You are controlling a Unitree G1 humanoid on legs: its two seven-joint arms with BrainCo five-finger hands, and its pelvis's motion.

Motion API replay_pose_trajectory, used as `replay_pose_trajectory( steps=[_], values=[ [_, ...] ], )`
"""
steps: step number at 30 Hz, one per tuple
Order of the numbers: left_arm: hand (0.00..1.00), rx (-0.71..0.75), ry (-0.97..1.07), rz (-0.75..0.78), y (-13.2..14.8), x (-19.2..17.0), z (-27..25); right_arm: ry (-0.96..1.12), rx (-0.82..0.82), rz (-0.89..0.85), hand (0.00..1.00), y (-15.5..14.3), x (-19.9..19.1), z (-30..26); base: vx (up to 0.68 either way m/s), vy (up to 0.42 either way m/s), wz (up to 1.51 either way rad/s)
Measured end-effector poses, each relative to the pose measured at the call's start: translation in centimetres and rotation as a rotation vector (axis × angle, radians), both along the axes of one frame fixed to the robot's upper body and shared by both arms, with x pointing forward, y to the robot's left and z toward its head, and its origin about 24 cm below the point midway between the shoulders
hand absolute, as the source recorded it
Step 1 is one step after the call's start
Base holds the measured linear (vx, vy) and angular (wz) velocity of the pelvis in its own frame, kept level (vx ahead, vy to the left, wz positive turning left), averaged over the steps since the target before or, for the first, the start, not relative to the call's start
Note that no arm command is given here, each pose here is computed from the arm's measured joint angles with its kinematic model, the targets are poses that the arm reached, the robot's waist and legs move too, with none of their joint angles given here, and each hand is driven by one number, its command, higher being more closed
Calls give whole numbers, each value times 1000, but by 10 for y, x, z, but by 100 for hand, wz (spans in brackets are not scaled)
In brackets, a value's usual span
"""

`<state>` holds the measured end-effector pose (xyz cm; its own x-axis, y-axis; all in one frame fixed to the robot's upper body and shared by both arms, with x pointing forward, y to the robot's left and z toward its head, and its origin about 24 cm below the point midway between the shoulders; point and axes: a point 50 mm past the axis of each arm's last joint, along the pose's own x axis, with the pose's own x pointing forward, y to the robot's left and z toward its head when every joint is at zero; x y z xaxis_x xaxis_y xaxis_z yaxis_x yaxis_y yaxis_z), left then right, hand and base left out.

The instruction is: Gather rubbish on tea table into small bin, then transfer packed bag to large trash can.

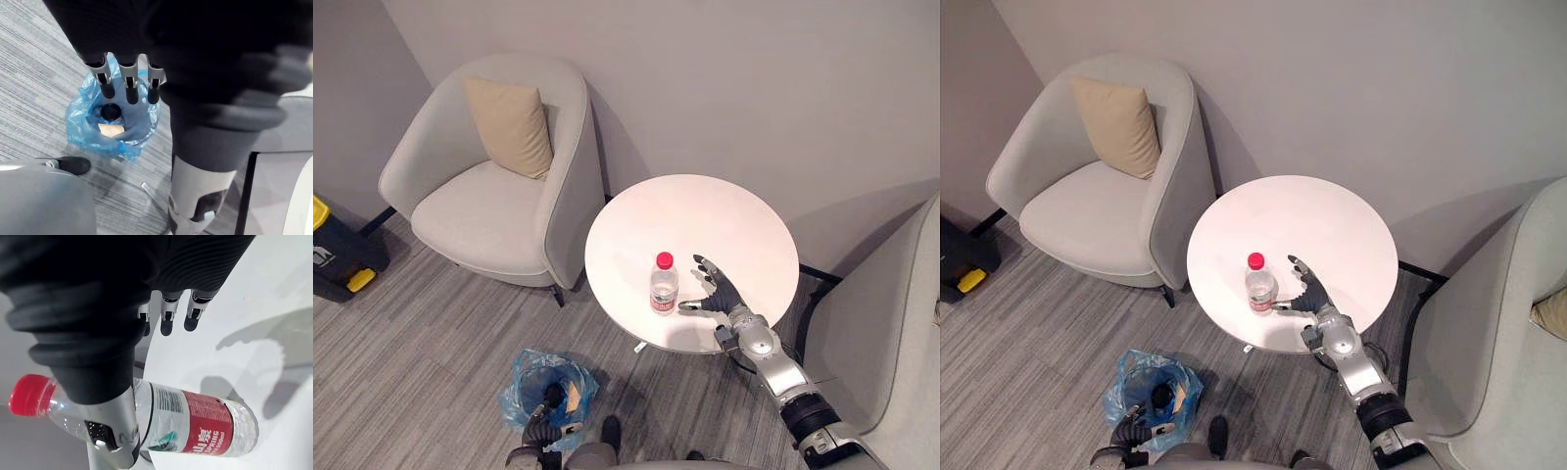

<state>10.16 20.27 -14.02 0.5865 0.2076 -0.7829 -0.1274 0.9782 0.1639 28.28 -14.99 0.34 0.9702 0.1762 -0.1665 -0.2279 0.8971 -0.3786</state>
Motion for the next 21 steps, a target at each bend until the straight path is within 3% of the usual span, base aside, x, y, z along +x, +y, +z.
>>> replay_pose_trajectory(
  steps=[16,17,21],
  values=[
    [0,-10,-37,9,-2,7,4,15,2,-21,0,14,26,4,-7,-3,9],
    [0,-11,-40,9,-2,7,4,8,3,-21,100,14,27,6,6,14,4],
    [0,-12,-74,11,-2,12,8,-39,2,-27,100,17,37,19,-18,11,9]
  ],
)
